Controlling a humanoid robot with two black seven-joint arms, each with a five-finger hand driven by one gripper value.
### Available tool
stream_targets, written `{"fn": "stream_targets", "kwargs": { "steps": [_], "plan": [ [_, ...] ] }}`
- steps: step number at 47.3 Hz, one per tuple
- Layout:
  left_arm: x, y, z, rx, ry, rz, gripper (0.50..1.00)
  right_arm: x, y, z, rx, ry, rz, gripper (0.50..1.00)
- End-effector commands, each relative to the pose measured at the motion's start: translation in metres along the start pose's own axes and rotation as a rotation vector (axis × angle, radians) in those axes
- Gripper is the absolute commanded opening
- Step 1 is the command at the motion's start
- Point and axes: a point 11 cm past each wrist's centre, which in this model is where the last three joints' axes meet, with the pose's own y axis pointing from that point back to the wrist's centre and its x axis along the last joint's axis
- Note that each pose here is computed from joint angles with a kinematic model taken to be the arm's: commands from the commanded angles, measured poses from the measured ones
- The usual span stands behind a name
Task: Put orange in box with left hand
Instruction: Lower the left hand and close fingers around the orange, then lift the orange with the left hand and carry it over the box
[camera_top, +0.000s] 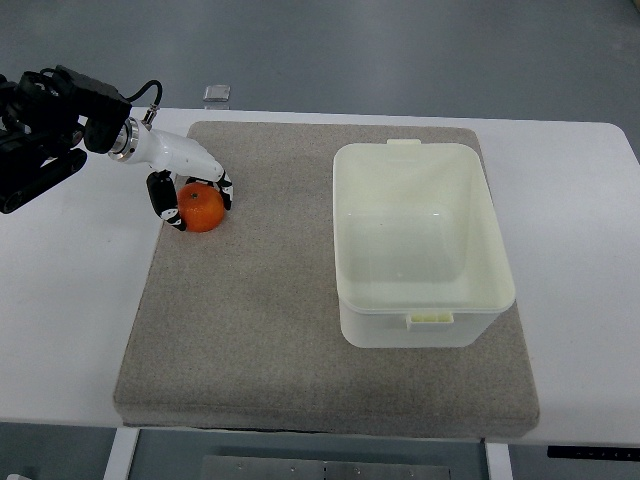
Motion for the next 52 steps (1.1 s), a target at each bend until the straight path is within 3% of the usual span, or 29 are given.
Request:
{"fn": "stream_targets", "kwargs": {
  "steps": [1, 14, 29, 46, 52],
  "plan": [
    [0.002, 0.0, 0.0, 0.0, -0.003, 0.012, 0.5, 0.0, 0.0, 0.0, 0.0, 0.0, 0.0, 0.926],
    [0.018, 0.006, -0.002, 0.006, -0.023, 0.071, 0.5, 0.0, 0.0, 0.0, 0.0, 0.0, 0.0, 0.926],
    [0.073, 0.032, -0.005, 0.034, -0.085, 0.198, 0.5, 0.0, 0.0, 0.0, 0.0, 0.0, 0.0, 0.926],
    [0.097, 0.032, 0.014, -0.02, -0.101, 0.268, 0.5, 0.0, 0.0, 0.0, 0.0, 0.0, 0.0, 0.926],
    [0.119, 0.04, 0.023, -0.037, -0.12, 0.316, 0.5, 0.0, 0.0, 0.0, 0.0, 0.0, 0.0, 0.926]
  ]
}}
